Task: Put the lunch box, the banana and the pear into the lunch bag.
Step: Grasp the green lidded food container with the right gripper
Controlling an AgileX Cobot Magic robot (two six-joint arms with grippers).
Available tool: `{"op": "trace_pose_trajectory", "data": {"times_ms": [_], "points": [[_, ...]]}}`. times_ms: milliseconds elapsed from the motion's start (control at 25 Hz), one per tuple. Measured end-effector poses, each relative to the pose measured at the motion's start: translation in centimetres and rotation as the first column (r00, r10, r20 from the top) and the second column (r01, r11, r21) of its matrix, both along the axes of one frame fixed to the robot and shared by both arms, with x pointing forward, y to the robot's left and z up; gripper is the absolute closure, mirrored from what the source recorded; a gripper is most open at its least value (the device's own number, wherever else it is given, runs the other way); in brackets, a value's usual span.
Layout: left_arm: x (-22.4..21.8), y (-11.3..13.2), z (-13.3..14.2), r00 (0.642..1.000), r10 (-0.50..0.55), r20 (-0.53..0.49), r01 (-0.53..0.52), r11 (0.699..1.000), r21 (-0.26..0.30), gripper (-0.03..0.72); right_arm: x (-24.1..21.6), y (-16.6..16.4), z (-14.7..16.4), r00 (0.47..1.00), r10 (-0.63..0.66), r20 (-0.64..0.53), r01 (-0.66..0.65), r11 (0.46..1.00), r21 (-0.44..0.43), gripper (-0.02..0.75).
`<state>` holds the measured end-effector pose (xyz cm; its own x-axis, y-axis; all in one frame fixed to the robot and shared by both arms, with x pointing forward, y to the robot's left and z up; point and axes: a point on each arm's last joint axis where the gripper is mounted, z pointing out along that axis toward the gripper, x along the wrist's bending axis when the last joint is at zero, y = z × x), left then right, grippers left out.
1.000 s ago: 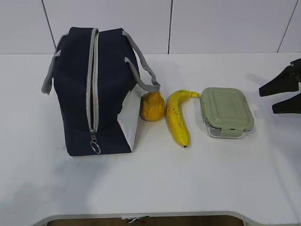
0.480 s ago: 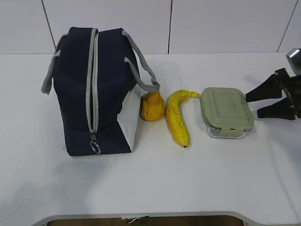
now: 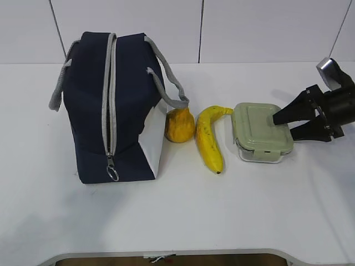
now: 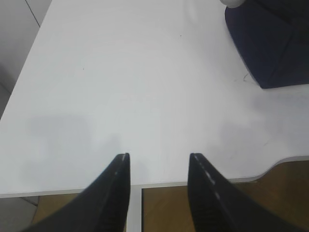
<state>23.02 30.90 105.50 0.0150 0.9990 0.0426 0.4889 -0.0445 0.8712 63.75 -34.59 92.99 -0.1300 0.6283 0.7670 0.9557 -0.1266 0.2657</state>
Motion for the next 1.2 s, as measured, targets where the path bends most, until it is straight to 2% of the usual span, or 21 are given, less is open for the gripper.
{"op": "trace_pose_trajectory", "data": {"times_ms": [440, 760, 1200], "points": [[0.0, 0.0, 0.0, 1.000, 0.000, 0.000, 0.000, 1.000, 0.000, 0.382, 0.3, -0.1, -1.0, 1.000, 0.002, -0.005, -0.002, 1.000, 0.009, 0.157], [0.0, 0.0, 0.0, 1.000, 0.000, 0.000, 0.000, 1.000, 0.000, 0.382, 1.6, -0.2, -1.4, 0.999, -0.050, 0.011, 0.049, 0.996, 0.068, 0.157], [0.0, 0.0, 0.0, 1.000, 0.000, 0.000, 0.000, 1.000, 0.000, 0.382, 1.4, -0.3, -2.3, 1.000, -0.018, -0.004, 0.018, 0.999, 0.038, 0.157]]}}
